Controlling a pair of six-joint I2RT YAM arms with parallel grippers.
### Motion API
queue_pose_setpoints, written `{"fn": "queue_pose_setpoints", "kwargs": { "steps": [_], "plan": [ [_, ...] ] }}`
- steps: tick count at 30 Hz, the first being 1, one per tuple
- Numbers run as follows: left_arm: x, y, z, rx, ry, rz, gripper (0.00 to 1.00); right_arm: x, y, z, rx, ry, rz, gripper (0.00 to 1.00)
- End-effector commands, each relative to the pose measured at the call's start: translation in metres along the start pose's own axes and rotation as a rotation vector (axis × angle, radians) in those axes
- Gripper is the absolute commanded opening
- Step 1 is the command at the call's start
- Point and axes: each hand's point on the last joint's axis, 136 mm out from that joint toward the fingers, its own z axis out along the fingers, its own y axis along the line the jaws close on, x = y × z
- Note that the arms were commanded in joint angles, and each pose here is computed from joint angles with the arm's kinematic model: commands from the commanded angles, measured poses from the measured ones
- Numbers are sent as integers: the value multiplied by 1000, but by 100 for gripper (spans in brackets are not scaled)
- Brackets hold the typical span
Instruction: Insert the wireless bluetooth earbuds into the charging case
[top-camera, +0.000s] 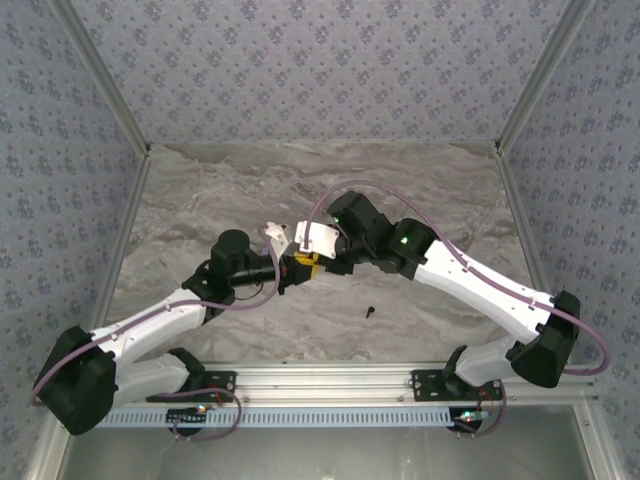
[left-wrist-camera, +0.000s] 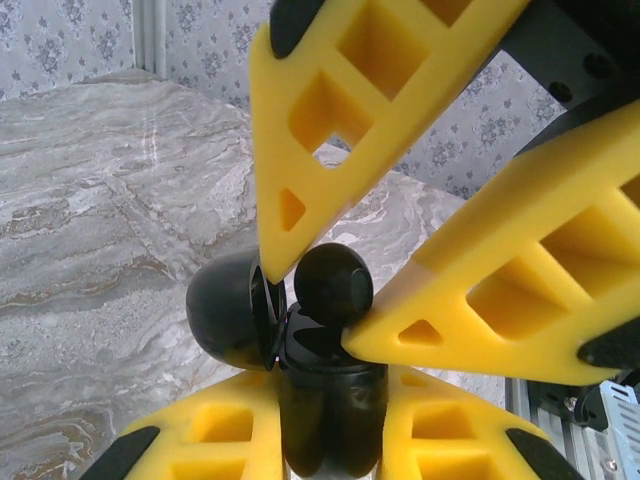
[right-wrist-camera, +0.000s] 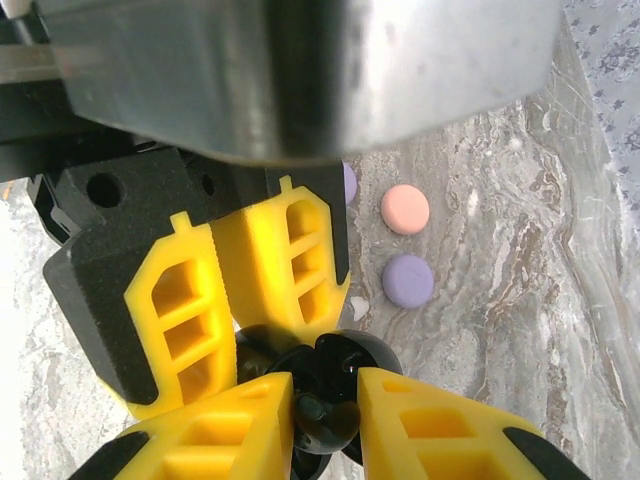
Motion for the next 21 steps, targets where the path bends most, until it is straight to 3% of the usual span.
{"fn": "queue_pose_setpoints", "kwargs": {
  "steps": [1,21],
  "plan": [
    [-40,-8,-1,20,-109,73,0,0,3,-3,-50,1,70,26],
    [-58,-12,-1,34,-173,128,0,-12,-17,-17,-63,-70,201,27]
  ]
}}
